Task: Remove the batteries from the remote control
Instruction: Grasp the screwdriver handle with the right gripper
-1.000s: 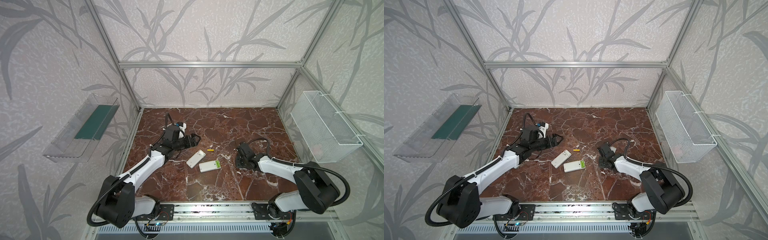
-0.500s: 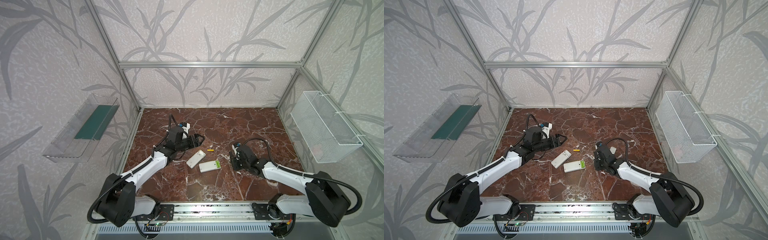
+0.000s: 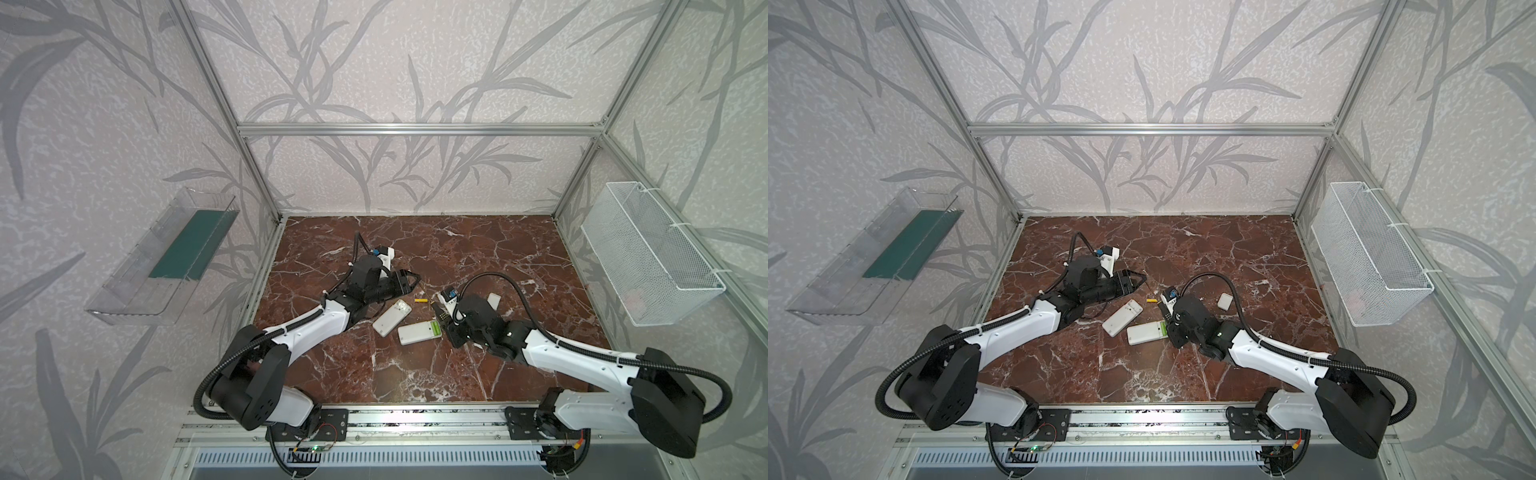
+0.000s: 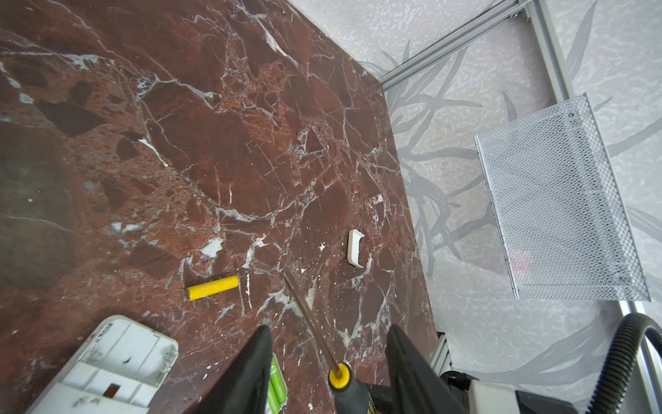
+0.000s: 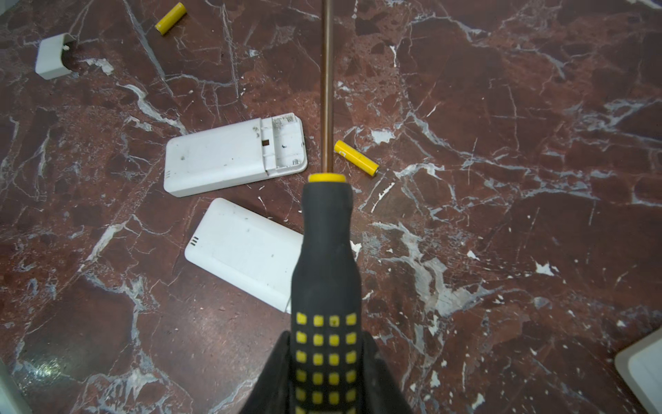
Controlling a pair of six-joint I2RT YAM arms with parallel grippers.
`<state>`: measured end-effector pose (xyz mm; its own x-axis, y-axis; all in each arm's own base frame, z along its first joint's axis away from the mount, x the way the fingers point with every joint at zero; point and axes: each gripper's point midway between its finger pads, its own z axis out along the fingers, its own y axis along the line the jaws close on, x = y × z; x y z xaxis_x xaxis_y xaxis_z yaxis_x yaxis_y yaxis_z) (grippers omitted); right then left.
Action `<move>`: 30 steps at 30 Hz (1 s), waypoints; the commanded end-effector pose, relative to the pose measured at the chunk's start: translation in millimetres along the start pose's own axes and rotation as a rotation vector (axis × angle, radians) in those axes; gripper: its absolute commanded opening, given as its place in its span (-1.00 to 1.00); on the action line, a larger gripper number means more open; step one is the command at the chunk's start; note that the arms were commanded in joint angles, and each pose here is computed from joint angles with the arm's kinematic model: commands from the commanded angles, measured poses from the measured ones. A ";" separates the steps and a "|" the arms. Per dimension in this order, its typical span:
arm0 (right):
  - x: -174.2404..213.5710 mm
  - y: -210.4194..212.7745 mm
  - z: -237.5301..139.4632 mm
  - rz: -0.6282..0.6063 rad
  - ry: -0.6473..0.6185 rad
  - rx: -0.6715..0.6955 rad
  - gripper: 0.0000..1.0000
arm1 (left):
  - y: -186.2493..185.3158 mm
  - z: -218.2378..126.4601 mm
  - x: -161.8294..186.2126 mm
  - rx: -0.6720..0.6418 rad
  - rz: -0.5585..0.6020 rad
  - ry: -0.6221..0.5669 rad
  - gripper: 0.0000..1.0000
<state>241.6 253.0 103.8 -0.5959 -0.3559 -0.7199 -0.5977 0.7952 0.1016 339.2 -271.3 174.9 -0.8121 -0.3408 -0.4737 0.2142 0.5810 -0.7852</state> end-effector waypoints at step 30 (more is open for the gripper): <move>-53.3 28.8 -18.6 -0.039 -0.231 -0.099 -0.53 | -18.7 10.6 -17.6 0.246 -0.188 -0.100 -1.00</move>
<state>245.6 274.4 127.6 -0.5322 -0.3002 -0.7916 -0.6255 0.7695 0.1286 352.0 -282.4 181.7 -0.7958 -0.4658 -0.3869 0.1946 0.4083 -0.8918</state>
